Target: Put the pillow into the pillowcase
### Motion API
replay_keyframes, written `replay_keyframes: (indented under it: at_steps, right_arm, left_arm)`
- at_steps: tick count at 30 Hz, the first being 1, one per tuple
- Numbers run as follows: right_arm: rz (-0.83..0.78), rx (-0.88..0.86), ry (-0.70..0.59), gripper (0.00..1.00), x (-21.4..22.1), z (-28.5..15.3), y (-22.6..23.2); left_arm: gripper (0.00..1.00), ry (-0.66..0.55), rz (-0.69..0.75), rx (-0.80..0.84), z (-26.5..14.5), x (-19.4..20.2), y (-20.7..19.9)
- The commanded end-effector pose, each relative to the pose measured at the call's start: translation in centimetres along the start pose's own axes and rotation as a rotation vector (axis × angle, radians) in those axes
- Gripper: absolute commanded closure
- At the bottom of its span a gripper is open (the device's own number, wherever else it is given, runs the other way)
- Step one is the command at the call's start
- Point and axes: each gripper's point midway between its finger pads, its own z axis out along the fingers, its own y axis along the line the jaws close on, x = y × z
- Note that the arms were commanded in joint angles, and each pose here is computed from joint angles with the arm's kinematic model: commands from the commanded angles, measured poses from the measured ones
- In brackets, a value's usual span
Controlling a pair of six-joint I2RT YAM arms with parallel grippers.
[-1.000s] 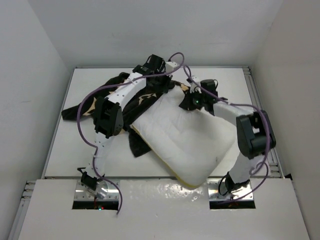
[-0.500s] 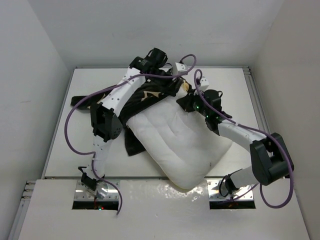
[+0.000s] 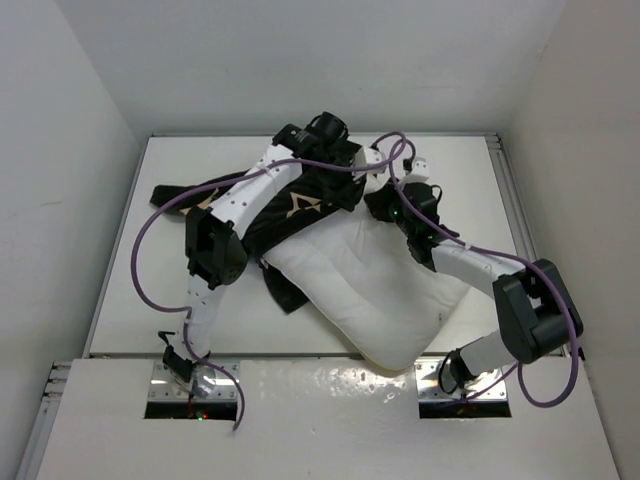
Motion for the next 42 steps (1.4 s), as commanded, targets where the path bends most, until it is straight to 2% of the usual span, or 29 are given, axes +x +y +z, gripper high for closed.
replay_keyframes:
  at_steps: [1,3,4,5,6,7,8,12,14,16,18,19,21,22,26,29,30,31,33,35,36,37,38,39,40,41,42]
  right_arm:
    - [-0.099,-0.220,-0.186,1.00,-5.8,-1.5,6.0]
    - [-0.192,-0.215,-0.129,1.00,-3.6,-2.5,5.8]
    - [-0.209,-0.217,-0.114,1.00,-3.0,-2.8,5.8]
    - [-0.224,-0.219,-0.082,1.00,-1.6,-3.1,5.7]
    - [-0.220,-0.250,-0.061,1.00,-0.9,-3.5,6.2]
    - [-0.200,-0.277,-0.044,1.00,0.0,-3.7,6.9]
    - [-0.186,-0.292,-0.021,1.00,1.1,-3.9,7.0]
    - [-0.065,-0.396,0.017,1.00,3.6,-4.6,8.6]
    - [0.014,-0.418,-0.022,0.99,3.3,-4.8,8.8]
    - [0.017,-0.376,-0.037,0.87,3.0,-4.3,7.9]
    - [-0.008,-0.342,-0.029,0.80,2.3,-3.5,7.6]
    - [-0.046,-0.291,0.040,0.66,3.6,-3.2,6.4]
    - [-0.088,-0.265,0.065,0.46,2.5,-2.2,6.5]
    - [-0.126,-0.228,0.133,0.32,3.7,-2.2,5.5]
    - [-0.098,-0.176,0.162,0.21,1.7,-1.3,3.7]
    - [-0.128,-0.213,0.182,0.19,0.3,-1.7,3.5]
    - [-0.170,-0.245,0.193,0.19,0.0,-2.1,4.1]
    - [-0.280,-0.255,0.242,0.21,0.6,-2.6,4.0]
    - [-0.387,-0.285,0.279,0.26,1.2,-3.9,4.7]
    - [-0.520,-0.348,0.313,0.30,2.7,-5.2,5.7]
    - [-0.558,-0.377,0.336,0.43,3.6,-6.0,6.0]
    - [-0.624,-0.456,0.329,0.54,4.3,-7.2,7.7]
    - [-0.652,-0.493,0.341,0.64,5.3,-7.9,8.3]
    - [-0.680,-0.525,0.343,0.80,6.0,-8.4,9.0]
    - [-0.717,-0.577,0.357,0.83,7.5,-9.3,10.4]
    - [-0.730,-0.595,0.367,0.84,8.4,-9.7,11.0]
    - [-0.741,-0.610,0.378,0.82,9.2,-10.0,11.6]
  left_arm:
    - [0.94,0.011,-0.103,-0.125,-2.4,-1.3,0.0]
    - [0.91,0.021,-0.153,-0.266,-4.2,-0.5,2.6]
    - [0.89,0.077,-0.191,-0.387,-5.4,0.8,4.2]
    - [0.88,0.125,-0.213,-0.440,-5.5,2.4,4.8]
    - [0.82,0.146,-0.195,-0.567,-7.5,2.5,6.1]
    - [0.81,0.198,-0.195,-0.578,-7.2,4.3,6.0]
    - [0.79,0.208,-0.177,-0.596,-7.7,4.4,5.8]
    - [0.57,0.274,-0.188,-0.591,-7.7,6.6,5.3]
    - [0.51,0.271,-0.216,-0.587,-7.8,7.2,5.0]
    - [0.45,0.279,-0.241,-0.590,-7.7,8.2,4.8]
    - [0.40,0.253,-0.251,-0.622,-8.3,8.1,5.2]
    - [0.38,0.259,-0.263,-0.619,-8.0,8.8,5.1]
    - [0.34,0.221,-0.267,-0.638,-8.2,8.2,5.6]
    - [0.33,0.213,-0.269,-0.638,-8.0,8.2,5.7]
    - [0.32,0.195,-0.291,-0.636,-7.3,7.9,6.3]
    - [0.32,0.211,-0.321,-0.598,-8.0,8.6,5.3]
    - [0.31,0.200,-0.326,-0.589,-8.3,8.6,5.1]
    - [0.29,0.182,-0.331,-0.600,-9.5,8.4,4.9]
    - [0.20,0.149,-0.336,-0.575,-10.6,7.9,4.2]
    - [0.01,0.099,-0.343,-0.583,-13.1,7.2,3.6]
    - [0.00,0.081,-0.347,-0.583,-14.1,7.1,3.3]
    - [0.00,0.062,-0.346,-0.571,-14.7,7.0,2.8]
    - [0.00,0.036,-0.355,-0.605,-16.9,7.2,2.5]
    - [0.00,0.054,-0.373,-0.604,-17.2,8.6,2.1]
    - [0.11,0.040,-0.381,-0.642,-19.2,9.4,1.6]
    - [0.74,0.048,-0.382,-0.655,-19.8,10.2,1.3]
    - [0.91,0.063,-0.391,-0.683,-20.5,11.3,1.1]
